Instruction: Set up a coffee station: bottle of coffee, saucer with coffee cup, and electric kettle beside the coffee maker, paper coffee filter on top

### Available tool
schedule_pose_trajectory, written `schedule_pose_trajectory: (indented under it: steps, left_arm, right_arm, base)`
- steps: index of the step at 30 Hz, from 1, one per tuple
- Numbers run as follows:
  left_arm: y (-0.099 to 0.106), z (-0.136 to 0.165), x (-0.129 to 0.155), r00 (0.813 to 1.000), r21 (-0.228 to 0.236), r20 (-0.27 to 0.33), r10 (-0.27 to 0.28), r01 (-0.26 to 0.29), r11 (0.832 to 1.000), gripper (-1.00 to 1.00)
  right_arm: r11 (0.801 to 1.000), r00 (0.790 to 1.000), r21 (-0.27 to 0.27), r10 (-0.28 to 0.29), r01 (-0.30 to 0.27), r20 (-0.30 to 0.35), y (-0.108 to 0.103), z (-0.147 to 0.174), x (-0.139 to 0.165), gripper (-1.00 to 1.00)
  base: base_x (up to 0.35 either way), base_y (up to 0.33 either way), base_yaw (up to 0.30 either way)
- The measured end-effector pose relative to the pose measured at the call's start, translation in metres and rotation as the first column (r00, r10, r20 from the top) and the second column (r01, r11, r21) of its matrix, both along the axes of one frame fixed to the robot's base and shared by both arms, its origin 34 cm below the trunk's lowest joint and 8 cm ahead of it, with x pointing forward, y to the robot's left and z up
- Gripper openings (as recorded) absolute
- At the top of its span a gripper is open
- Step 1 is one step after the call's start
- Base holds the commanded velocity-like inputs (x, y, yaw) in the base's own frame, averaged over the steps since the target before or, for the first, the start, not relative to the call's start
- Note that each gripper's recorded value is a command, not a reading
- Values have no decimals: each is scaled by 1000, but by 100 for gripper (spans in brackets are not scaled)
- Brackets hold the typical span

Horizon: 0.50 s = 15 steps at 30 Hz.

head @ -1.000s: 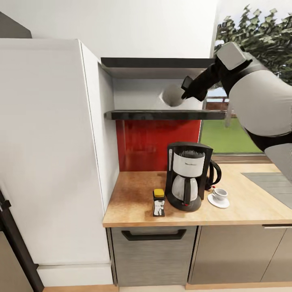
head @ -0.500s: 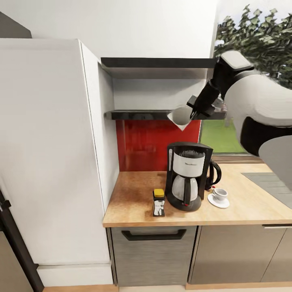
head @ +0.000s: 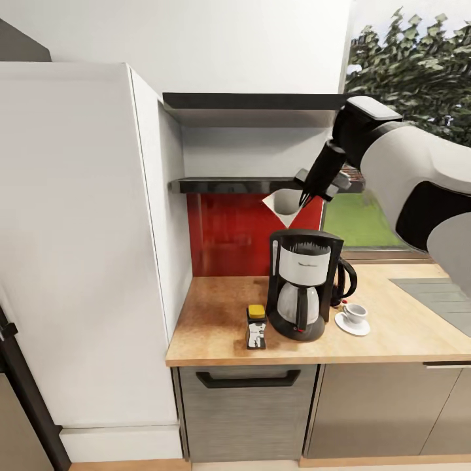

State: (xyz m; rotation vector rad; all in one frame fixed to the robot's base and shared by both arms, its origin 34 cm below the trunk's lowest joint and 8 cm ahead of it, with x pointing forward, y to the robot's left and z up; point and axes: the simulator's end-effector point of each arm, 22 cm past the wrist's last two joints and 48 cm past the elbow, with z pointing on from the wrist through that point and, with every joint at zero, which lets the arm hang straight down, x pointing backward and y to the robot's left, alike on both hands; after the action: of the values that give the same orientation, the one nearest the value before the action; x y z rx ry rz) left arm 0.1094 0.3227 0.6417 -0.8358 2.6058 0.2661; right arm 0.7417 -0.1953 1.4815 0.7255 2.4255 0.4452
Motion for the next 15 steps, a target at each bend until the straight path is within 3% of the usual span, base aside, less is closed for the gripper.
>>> schedule_pose_trajectory:
  steps: [2, 5, 15]
  left_arm:
    - [1, 0, 0, 1000, 0, 0, 0, 0, 1000, 100]
    - [1, 0, 0, 1000, 1, 0, -1, 1, 1000, 100]
    - [-1, 0, 0, 1000, -1, 0, -2, 2, 1000, 100]
  right_arm:
    - [998, 998, 28, 60, -61, 33, -12, 5, 4, -100]
    - [995, 996, 54, 76, -78, 51, -16, 6, 8, -100]
    - [994, 995, 64, 87, -89, 41, -29, -3, 9, -100]
  base:
    - [0, 0, 0]
    - [0, 0, 0]
    - [0, 0, 0]
